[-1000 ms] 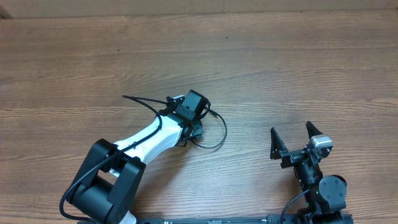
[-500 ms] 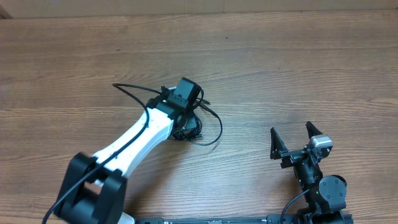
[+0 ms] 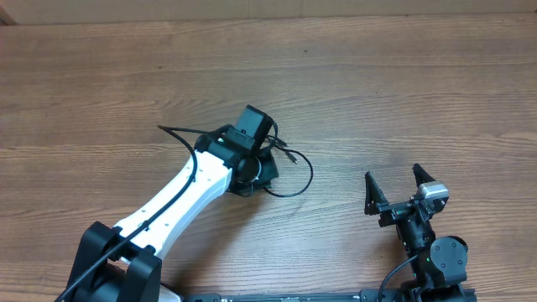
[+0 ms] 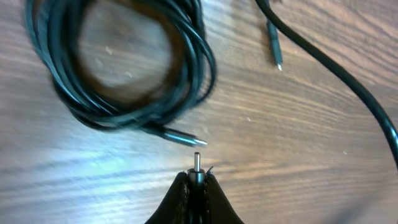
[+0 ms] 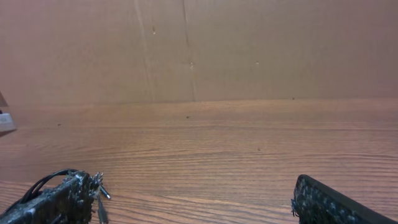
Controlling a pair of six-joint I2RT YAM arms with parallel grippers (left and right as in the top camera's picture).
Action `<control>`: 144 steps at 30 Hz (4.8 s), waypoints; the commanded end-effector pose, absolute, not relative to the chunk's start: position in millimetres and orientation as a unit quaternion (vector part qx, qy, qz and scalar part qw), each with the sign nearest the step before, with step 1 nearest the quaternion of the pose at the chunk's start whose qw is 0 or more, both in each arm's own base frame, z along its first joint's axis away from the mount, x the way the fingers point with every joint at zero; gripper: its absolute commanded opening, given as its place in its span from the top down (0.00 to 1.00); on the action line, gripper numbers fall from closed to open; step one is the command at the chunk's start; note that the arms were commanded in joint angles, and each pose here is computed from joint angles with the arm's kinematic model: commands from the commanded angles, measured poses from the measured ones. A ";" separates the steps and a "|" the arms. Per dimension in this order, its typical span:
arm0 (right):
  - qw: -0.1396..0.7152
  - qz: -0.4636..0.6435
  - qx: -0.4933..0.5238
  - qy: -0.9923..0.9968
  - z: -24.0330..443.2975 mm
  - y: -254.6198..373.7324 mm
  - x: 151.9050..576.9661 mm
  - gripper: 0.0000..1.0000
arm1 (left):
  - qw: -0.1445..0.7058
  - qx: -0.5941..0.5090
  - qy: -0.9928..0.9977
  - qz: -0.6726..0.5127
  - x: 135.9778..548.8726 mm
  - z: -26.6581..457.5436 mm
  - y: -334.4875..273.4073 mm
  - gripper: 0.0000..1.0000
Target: Untangle cables
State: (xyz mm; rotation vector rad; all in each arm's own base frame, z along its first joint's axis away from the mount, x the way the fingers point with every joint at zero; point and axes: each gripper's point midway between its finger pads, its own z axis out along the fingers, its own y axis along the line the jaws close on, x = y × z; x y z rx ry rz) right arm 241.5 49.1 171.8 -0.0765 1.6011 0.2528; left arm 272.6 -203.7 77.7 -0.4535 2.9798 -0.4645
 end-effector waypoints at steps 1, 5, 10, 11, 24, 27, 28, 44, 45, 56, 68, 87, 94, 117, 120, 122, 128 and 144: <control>0.690 0.112 -0.044 0.713 170.1 51.4 241.1 0.00 | 0.029 -0.177 0.969 -0.171 261.9 84.0 -220.7 0.96; 0.690 0.112 -0.044 0.713 170.1 51.4 241.1 0.00 | 0.047 -0.199 0.967 -0.148 259.8 81.9 -222.7 0.96; 0.690 0.112 -0.044 0.714 169.9 51.5 241.1 0.00 | 0.086 -0.225 0.964 -0.116 261.7 80.7 -220.8 0.93; 0.690 0.112 -0.044 0.713 170.1 51.4 241.1 0.00 | 0.090 -0.227 0.963 -0.113 261.5 80.8 -221.3 0.92; 0.690 0.112 -0.044 0.714 169.9 51.4 241.1 0.00 | 0.103 -0.230 0.964 -0.086 262.7 57.1 -232.1 0.89; 0.690 0.112 -0.044 0.713 170.1 51.4 241.1 0.00 | 0.087 -0.229 0.967 -0.067 259.8 40.9 -230.6 0.85; 0.690 0.112 -0.044 0.713 170.1 51.5 241.1 0.00 | 0.077 -0.228 0.968 -0.064 257.1 35.1 -231.6 0.81; 0.690 0.112 -0.044 0.713 170.1 51.4 241.1 0.00 | 0.060 -0.137 0.985 -0.088 277.0 28.3 -235.8 0.51; 0.690 0.112 -0.044 0.713 170.1 51.4 241.1 0.00 | 0.060 -0.128 0.985 -0.099 281.5 33.8 -236.4 0.50; 0.690 0.112 -0.044 0.713 170.1 51.4 241.1 0.00 | 0.111 -0.061 0.974 -0.186 326.0 114.0 -235.8 0.26; 0.690 0.112 -0.044 0.713 170.1 51.4 241.1 0.00 | 0.134 -0.114 0.984 0.032 320.8 92.9 -136.9 0.20; 0.690 0.112 -0.044 0.713 170.1 51.4 241.1 0.00 | 0.013 -0.450 0.889 -0.084 276.3 19.6 -156.0 0.11; 0.690 0.112 -0.044 0.714 169.9 51.4 241.1 0.00 | 0.017 -0.550 0.832 -0.064 268.9 6.4 -143.6 0.11; 0.690 0.112 -0.044 0.713 170.1 51.4 241.1 0.00 | 0.094 -0.350 0.932 -0.028 290.4 2.0 -117.5 0.96; 0.690 0.112 -0.044 0.713 170.1 51.4 241.1 0.00 | 0.111 -0.287 0.951 -0.016 303.3 20.8 -101.6 0.96; 0.690 0.112 -0.044 0.713 170.1 51.4 241.1 0.00 | 0.125 -0.245 0.961 -0.015 313.5 38.6 -93.3 0.96; 0.690 0.112 -0.044 0.713 170.1 51.4 241.1 0.00 | 0.176 -0.143 0.974 -0.021 336.5 100.9 -81.4 0.96; 0.690 0.112 -0.044 0.713 170.1 51.4 241.1 0.00 | 0.197 -0.027 0.977 -0.081 320.5 154.9 -103.0 0.96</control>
